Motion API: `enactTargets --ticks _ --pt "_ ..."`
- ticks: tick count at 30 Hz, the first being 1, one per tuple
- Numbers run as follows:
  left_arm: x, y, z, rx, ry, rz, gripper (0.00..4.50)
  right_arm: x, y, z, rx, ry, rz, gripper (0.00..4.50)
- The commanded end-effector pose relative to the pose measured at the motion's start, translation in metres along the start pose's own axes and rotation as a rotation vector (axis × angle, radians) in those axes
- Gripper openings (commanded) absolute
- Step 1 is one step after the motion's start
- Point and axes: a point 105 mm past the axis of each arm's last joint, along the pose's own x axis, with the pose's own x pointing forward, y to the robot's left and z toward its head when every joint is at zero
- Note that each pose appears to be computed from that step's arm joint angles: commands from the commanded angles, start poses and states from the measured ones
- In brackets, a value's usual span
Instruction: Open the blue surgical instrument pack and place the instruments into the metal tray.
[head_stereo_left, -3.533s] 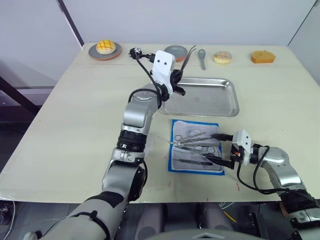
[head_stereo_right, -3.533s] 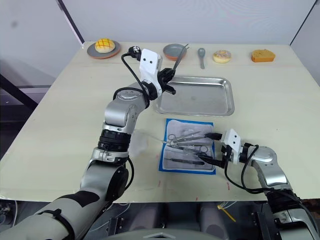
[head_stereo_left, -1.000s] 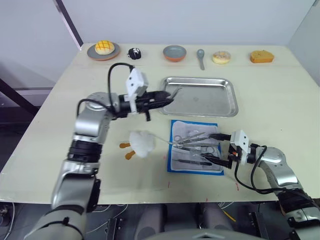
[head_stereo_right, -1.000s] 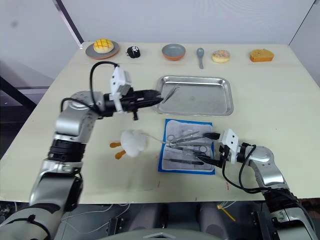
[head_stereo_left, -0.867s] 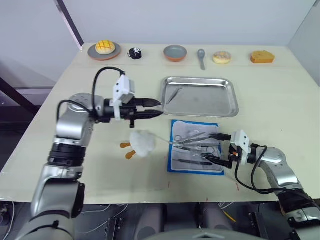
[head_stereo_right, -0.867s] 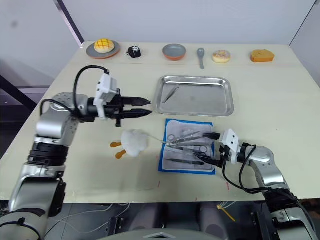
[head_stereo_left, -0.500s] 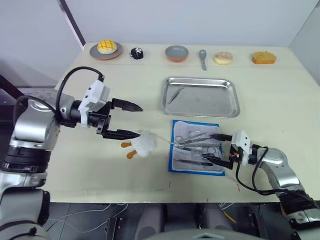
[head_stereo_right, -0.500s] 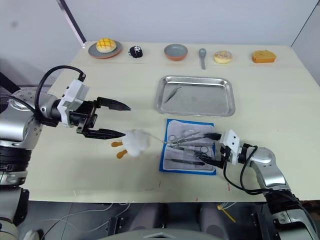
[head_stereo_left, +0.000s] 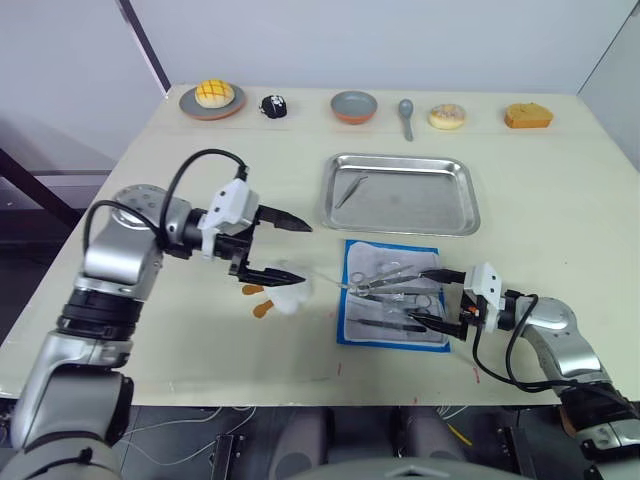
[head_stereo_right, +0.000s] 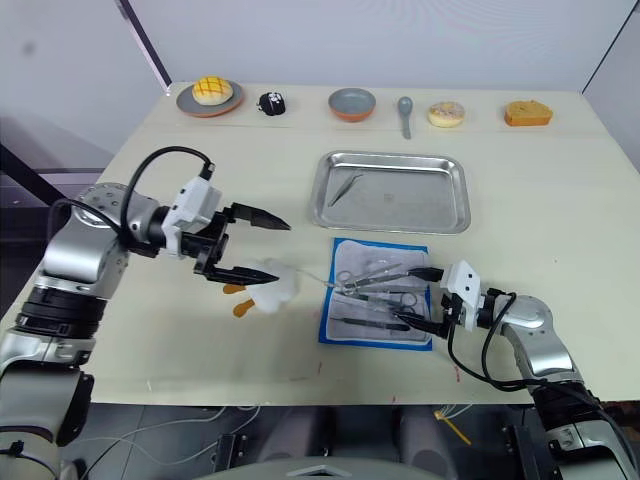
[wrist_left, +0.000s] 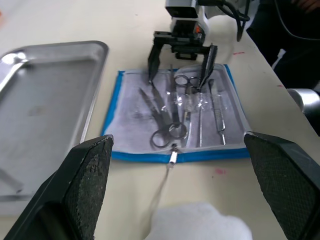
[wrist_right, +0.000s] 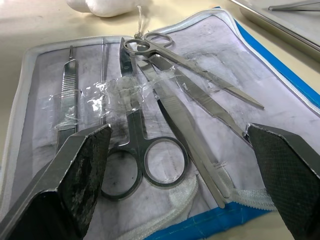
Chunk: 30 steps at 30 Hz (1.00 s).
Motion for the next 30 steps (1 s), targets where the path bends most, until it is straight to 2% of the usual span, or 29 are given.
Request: enactTargets --ticks 1,10,14,23,26,29,30 --pt "0.013 0.005 0.004 0.043 -0.004 -0.008 4.44 -0.009 0.021 -0.048 0.137 0.165 0.033 4.5" --pt "0.054 0.013 -0.005 0.024 -0.012 -0.003 4.44 -0.013 0.021 -0.049 0.139 0.174 0.03 4.5" --pt "0.08 0.023 -0.013 0.012 0.008 0.024 4.44 -0.012 0.022 -0.049 0.14 0.174 0.029 4.5" --pt "0.11 0.039 -0.032 -0.007 0.059 0.079 4.44 -0.01 0.022 -0.048 0.139 0.169 0.022 4.5" --pt "0.113 0.04 -0.038 -0.007 0.08 0.071 3.6 -0.01 0.022 -0.048 0.139 0.167 0.02 4.5" --pt "0.115 0.042 -0.04 -0.003 0.083 0.071 2.25 -0.01 0.022 -0.048 0.139 0.166 0.018 4.5" --pt "0.115 0.042 -0.04 -0.001 0.083 0.071 2.25 -0.01 0.022 -0.048 0.139 0.166 0.017 4.5"
